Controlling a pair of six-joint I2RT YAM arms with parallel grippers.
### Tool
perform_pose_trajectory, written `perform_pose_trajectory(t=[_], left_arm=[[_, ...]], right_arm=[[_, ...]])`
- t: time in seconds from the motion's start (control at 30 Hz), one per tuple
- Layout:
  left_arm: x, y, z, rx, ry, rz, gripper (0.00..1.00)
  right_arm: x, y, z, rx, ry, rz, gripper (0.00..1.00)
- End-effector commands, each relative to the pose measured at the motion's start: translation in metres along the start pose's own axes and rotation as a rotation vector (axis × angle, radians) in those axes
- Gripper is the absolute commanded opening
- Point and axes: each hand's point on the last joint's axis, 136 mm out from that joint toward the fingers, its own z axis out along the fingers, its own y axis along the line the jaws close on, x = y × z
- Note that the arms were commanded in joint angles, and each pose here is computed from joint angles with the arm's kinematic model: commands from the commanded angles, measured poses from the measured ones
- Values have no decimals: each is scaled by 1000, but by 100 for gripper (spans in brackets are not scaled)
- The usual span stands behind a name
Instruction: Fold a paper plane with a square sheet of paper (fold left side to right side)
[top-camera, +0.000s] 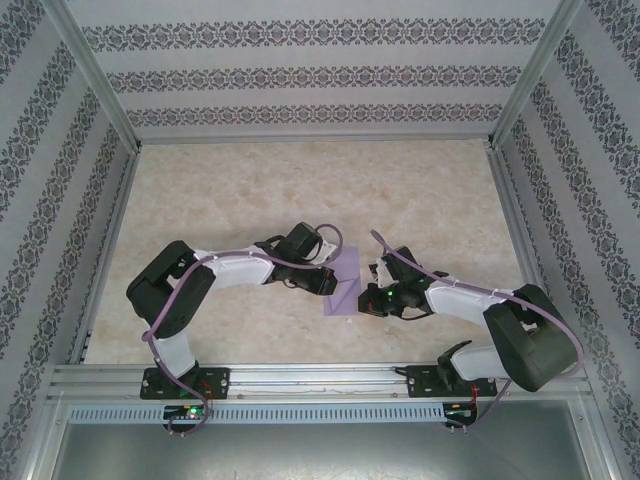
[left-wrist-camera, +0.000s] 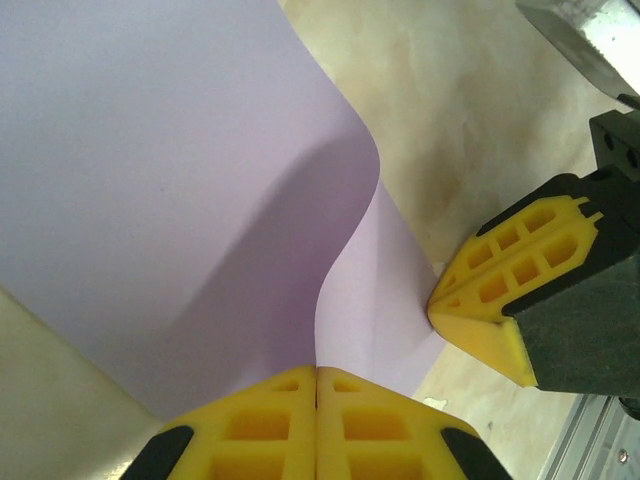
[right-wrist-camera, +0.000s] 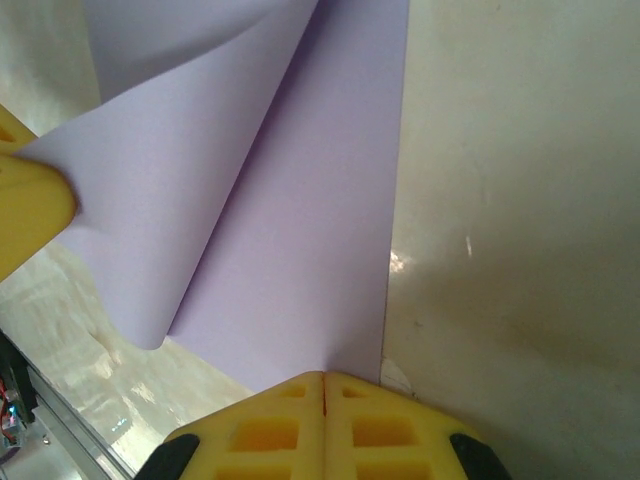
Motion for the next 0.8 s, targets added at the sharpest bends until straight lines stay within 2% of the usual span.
perform_pose_trajectory(t=[0.0,0.77], left_arm=[[3,5,-2,-4,46,17,6],[-7,20,3,-63,106,54,7]], right_arm=[[4,-11,2,62,21,-11,0],[4,-14,3,76,23,-13,0]])
